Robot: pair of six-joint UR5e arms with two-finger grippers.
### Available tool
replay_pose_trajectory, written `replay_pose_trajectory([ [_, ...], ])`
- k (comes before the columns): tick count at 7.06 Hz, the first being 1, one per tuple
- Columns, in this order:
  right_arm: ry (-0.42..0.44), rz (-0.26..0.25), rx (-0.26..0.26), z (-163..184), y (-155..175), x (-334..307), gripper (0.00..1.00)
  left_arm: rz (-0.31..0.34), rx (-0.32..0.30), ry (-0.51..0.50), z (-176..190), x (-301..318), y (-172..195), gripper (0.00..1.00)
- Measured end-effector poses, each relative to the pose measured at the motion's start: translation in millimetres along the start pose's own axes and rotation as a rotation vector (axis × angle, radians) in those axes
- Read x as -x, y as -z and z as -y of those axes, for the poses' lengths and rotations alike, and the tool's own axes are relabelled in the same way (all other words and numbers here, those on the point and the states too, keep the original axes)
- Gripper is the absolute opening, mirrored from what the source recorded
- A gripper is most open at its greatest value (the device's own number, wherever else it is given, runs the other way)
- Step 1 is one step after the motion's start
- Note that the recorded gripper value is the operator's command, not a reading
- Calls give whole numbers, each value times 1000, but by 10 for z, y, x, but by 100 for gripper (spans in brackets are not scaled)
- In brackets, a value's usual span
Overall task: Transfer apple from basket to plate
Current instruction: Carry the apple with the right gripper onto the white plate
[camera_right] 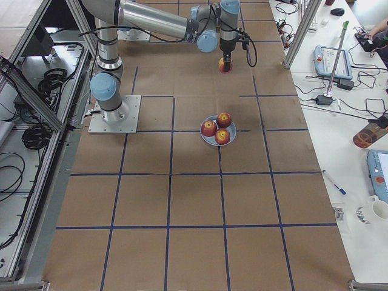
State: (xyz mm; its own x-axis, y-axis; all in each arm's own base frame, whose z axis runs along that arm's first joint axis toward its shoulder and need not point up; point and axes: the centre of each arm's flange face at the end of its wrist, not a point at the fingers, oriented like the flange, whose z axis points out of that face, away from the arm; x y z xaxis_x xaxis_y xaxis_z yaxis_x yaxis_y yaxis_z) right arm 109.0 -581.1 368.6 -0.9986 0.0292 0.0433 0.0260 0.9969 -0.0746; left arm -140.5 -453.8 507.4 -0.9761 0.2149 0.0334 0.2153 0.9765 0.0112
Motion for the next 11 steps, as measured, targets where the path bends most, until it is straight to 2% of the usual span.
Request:
replay_pose_trajectory([
  [2, 96, -7, 21, 77, -48, -979, 57, 0, 0, 1, 0, 0, 0, 98],
  [5, 181, 10, 70, -122, -527, -1967, 57, 0, 1, 0, -1, -5, -6, 98],
  [8, 212, -7, 40, -178, -987, -2138, 57, 0, 2, 0, -2, -2, -8, 98],
  [11, 204, -1, 58, -210, -1149, -2211, 58, 0, 1, 0, -1, -1, -7, 99],
])
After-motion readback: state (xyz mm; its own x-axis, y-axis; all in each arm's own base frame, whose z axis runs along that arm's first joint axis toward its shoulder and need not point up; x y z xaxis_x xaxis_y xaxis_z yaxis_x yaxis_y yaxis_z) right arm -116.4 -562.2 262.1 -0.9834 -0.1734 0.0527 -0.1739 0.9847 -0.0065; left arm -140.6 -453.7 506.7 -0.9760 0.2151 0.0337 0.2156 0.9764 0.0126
